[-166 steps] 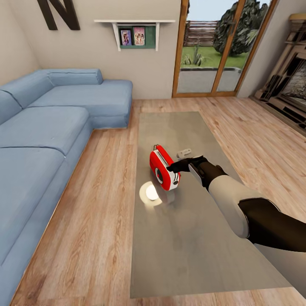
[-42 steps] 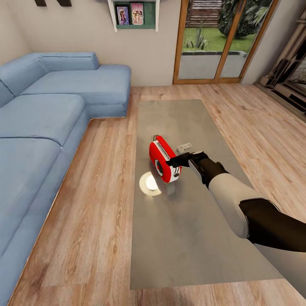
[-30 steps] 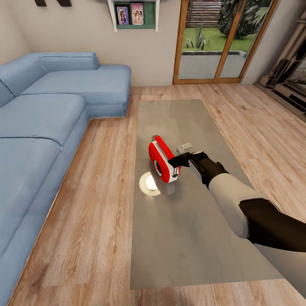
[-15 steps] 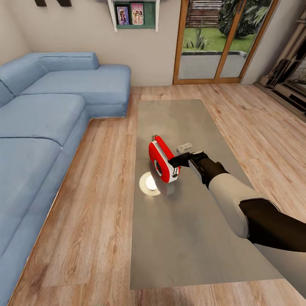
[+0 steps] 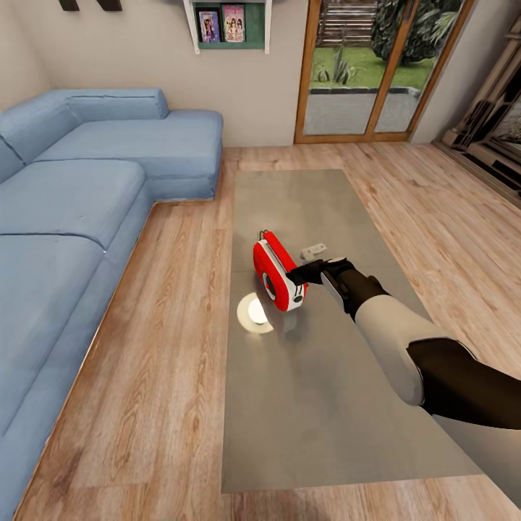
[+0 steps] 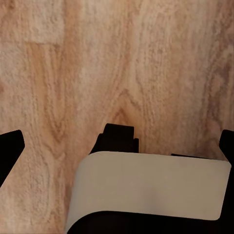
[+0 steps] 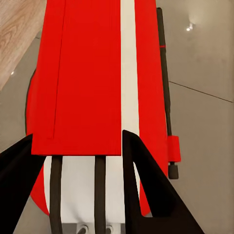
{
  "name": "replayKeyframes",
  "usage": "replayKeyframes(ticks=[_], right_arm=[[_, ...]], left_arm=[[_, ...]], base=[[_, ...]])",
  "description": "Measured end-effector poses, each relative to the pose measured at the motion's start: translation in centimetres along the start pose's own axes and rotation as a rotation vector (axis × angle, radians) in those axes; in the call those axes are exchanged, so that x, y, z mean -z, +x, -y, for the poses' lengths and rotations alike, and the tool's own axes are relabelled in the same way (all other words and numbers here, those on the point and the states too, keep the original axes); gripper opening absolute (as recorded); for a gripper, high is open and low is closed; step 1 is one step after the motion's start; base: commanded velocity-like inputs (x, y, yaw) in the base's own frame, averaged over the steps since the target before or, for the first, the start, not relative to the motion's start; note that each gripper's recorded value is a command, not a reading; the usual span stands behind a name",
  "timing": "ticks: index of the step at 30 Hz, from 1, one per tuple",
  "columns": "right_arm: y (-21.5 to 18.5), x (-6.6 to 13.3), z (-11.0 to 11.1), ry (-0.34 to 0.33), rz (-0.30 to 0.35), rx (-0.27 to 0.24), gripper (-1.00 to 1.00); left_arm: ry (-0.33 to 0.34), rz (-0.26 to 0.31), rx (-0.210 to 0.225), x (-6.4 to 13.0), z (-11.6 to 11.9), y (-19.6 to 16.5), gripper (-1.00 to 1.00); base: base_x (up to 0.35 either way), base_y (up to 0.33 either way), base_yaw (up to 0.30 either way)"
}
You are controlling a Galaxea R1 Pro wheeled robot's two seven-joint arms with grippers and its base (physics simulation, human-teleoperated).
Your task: Turn on the radio receiver that's on the table in the living room.
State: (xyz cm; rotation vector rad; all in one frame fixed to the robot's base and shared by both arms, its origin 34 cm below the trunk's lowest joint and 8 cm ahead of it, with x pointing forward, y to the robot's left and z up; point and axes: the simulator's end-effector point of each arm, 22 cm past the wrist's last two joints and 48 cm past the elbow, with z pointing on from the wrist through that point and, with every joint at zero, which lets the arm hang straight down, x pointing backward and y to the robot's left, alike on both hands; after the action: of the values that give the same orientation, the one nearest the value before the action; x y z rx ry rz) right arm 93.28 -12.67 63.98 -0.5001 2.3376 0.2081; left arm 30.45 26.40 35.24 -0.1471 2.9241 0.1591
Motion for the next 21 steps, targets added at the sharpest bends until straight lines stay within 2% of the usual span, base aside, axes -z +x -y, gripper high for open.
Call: replayKeyframes(ticks=[10,21], right_arm=[[0.0,0.0,0.0,0.0,0.0,0.0,-1.0],[-1.5,1.3,0.1,0.0,-0.002,0.003,-1.0]], left_arm=[[0.003,0.002,0.003,0.0,0.1,-0.1,1.0],[0.002,0.001,-0.007,2.0,-0.1,-0.7,1.0]], base=[[0.0,0.0,0.0],[0.0,0.0,0.0]])
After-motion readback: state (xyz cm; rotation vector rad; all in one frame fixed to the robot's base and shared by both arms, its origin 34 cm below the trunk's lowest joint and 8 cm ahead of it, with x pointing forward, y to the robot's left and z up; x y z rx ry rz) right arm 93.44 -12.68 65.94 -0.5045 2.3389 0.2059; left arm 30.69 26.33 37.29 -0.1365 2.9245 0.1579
